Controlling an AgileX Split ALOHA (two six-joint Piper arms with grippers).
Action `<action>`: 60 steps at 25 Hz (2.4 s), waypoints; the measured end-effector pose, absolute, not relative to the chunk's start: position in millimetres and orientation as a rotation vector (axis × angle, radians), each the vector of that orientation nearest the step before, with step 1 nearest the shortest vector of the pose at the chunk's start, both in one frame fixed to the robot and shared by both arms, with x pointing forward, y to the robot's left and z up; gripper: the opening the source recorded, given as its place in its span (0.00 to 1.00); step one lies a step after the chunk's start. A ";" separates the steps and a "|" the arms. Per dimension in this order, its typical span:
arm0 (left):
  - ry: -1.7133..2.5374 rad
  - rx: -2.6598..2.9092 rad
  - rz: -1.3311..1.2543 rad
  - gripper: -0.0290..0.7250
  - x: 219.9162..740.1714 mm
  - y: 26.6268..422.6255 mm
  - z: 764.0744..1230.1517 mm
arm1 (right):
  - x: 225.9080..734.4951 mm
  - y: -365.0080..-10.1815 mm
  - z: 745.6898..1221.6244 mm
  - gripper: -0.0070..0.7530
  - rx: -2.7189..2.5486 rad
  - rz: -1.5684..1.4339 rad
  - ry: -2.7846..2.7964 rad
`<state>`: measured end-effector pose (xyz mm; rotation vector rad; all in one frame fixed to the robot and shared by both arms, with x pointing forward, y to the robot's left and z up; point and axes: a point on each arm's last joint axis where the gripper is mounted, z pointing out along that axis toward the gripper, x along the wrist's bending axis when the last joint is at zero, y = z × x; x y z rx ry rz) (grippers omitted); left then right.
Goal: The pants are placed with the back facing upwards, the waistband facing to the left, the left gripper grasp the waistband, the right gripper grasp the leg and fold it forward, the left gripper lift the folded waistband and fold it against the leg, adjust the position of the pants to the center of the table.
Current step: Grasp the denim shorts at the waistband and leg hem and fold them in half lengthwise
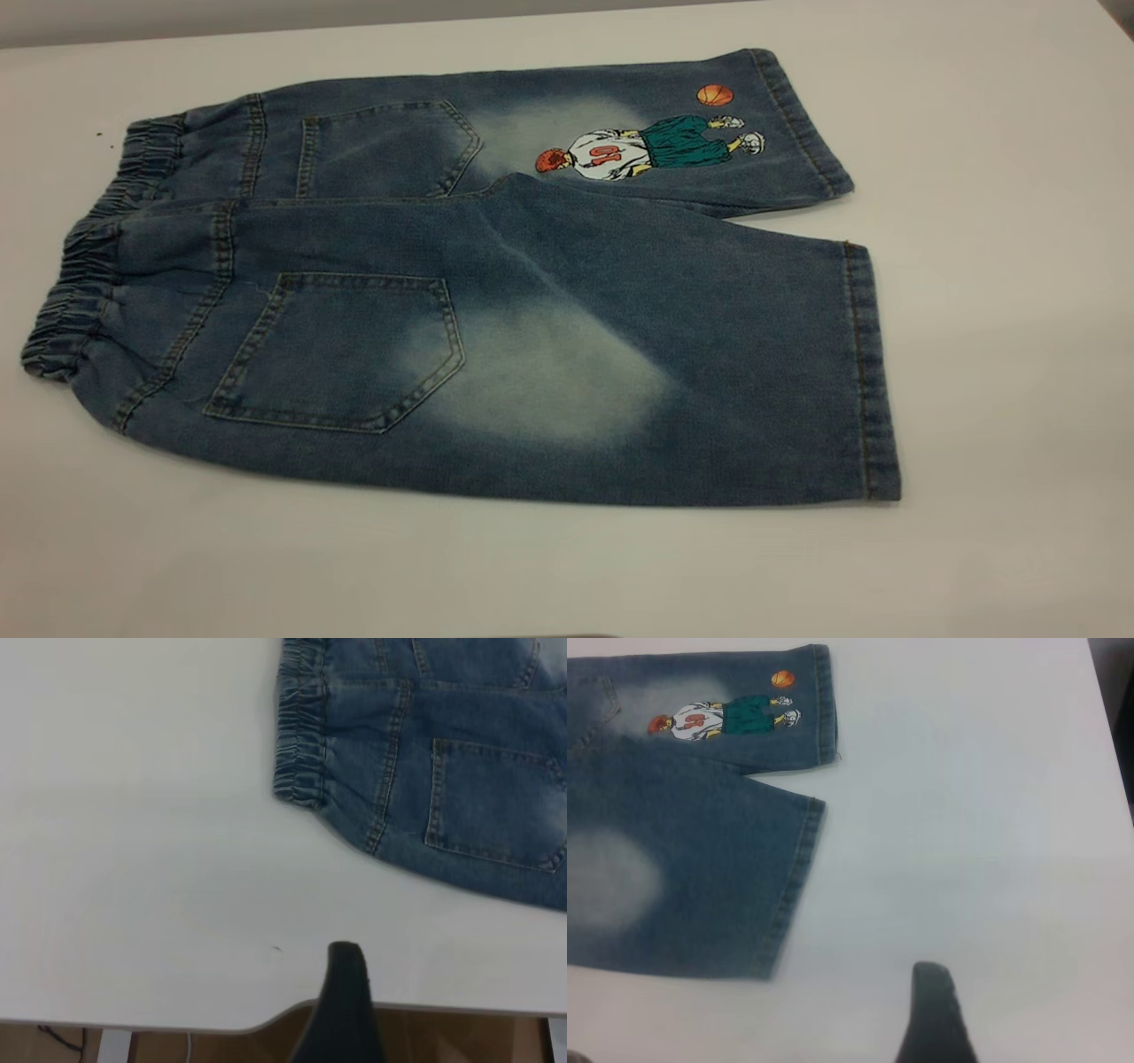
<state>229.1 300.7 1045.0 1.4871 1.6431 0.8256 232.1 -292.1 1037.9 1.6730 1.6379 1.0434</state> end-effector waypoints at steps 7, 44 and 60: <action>1.643 1.487 0.826 0.78 229.1 300.7 1045.0 | 232.1 -292.1 1037.9 0.57 1.673 1.043 1.638; 1.644 1.486 0.825 0.78 229.1 300.7 1045.0 | 232.1 -292.1 1037.9 0.57 1.676 1.045 1.636; 1.933 1.506 0.591 0.77 332.2 299.0 1065.9 | 359.8 -266.3 1025.6 0.66 1.989 0.944 1.998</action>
